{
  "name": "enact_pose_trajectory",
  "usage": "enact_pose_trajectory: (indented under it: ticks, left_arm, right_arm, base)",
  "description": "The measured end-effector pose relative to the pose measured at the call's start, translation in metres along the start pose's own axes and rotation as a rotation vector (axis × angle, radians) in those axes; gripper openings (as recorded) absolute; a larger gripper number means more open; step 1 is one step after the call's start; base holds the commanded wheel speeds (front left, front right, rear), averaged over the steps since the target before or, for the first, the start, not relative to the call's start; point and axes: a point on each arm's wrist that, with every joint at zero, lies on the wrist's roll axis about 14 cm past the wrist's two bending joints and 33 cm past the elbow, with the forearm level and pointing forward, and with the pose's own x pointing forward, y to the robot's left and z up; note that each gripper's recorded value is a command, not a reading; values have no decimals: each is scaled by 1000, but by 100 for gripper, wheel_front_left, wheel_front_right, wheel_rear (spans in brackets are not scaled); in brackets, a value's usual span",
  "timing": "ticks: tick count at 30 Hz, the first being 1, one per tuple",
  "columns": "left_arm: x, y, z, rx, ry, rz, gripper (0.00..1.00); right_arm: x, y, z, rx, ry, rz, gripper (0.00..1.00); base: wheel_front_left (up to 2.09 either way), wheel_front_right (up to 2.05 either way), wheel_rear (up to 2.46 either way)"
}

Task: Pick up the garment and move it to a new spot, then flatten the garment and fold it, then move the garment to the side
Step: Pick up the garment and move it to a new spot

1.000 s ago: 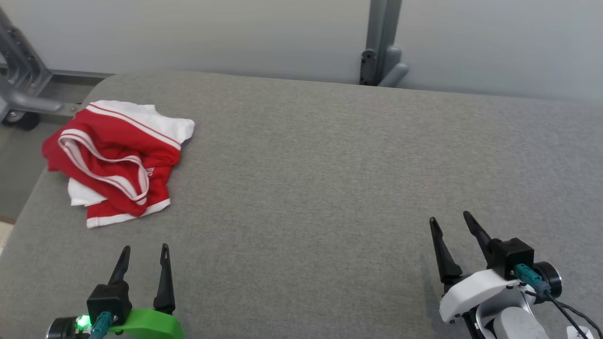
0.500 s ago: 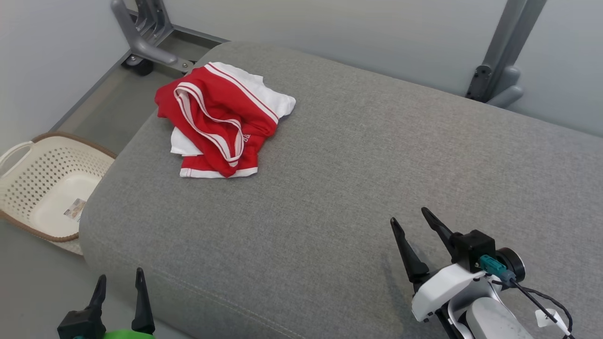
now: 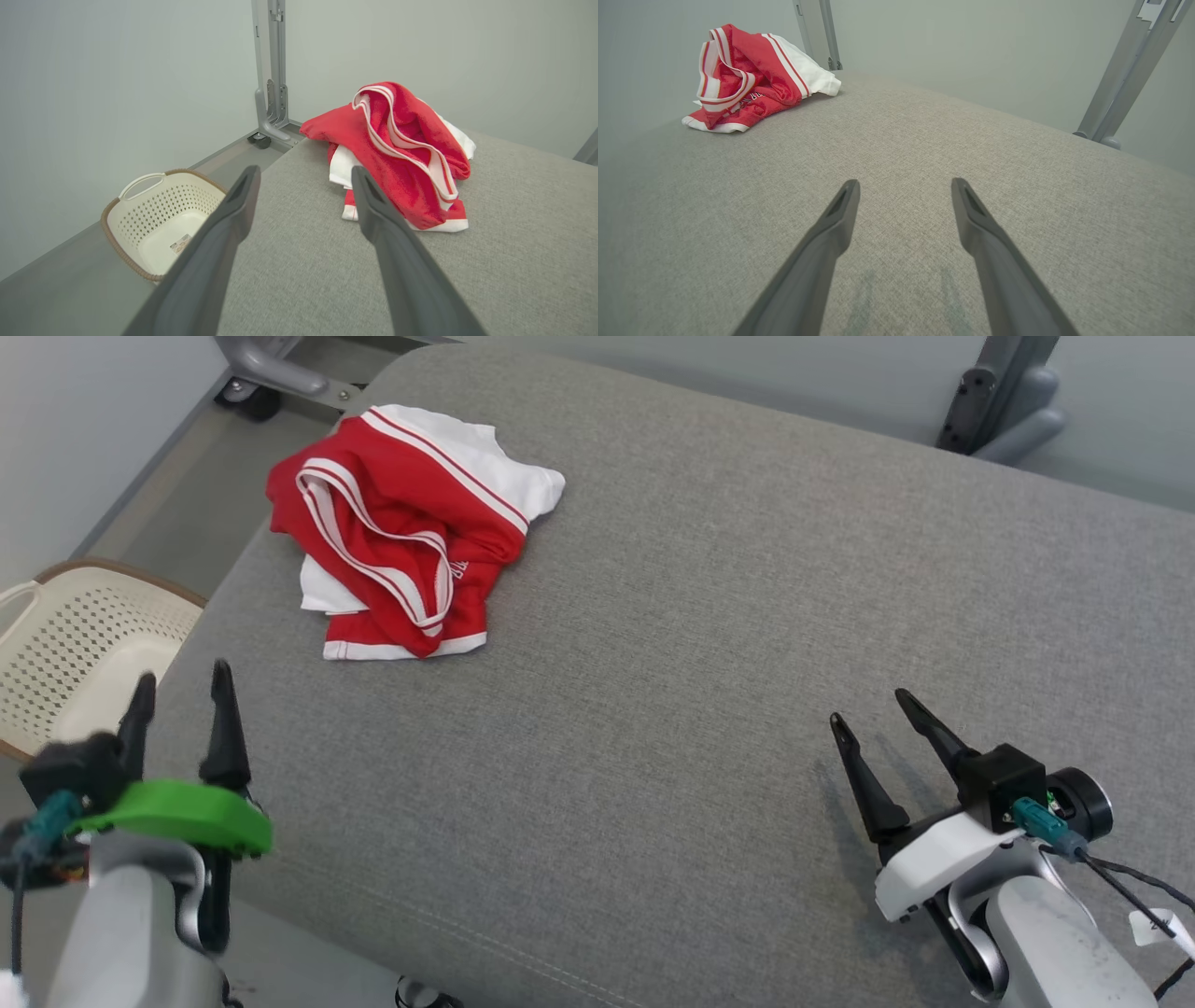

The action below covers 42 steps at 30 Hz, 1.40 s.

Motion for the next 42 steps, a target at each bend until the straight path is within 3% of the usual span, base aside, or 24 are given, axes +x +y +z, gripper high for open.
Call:
enact_pose_trajectory:
  ticks: [4,10,17,22,27,28,29,34,38,42]
  left_arm:
    - [48,-21,29,25,-40,-86,100]
    - [112,-46,41,65,21,-178,100]
    - [152,-61,-7,34,203,-182,100]
    - [165,-76,-48,-25,288,-169,100]
    - [173,-77,-67,-9,316,-146,100]
    - [175,-78,-69,-4,314,-147,81]
    - [175,-78,-69,-4,314,-147,0]
    - [192,-86,-35,100,211,-200,0]
    - [207,-117,43,153,-12,-307,0]
    - [194,-160,116,168,-235,-430,0]
  right_arm:
    - [1,-19,-8,-10,9,-19,100]
    - [-11,-62,-31,-21,48,-93,100]
    - [-41,-107,-64,-9,124,-208,100]
    - [-52,-123,-78,6,141,-255,100]
    - [-55,-130,-82,12,141,-273,100]
    - [-55,-131,-83,13,141,-275,100]
    - [-55,-131,-83,13,141,-275,100]
    - [-57,-131,-80,23,139,-292,100]
    - [-62,-124,-76,45,142,-308,100]
    - [-68,-110,-70,85,138,-324,100]
  base:
    - [0,0,0]
    - [0,0,0]
    - [0,0,0]
    - [0,0,0]
    - [0,0,0]
    - [0,0,0]
    - [0,0,0]
    - [0,0,0]
    - [0,0,0]
    - [0,0,0]
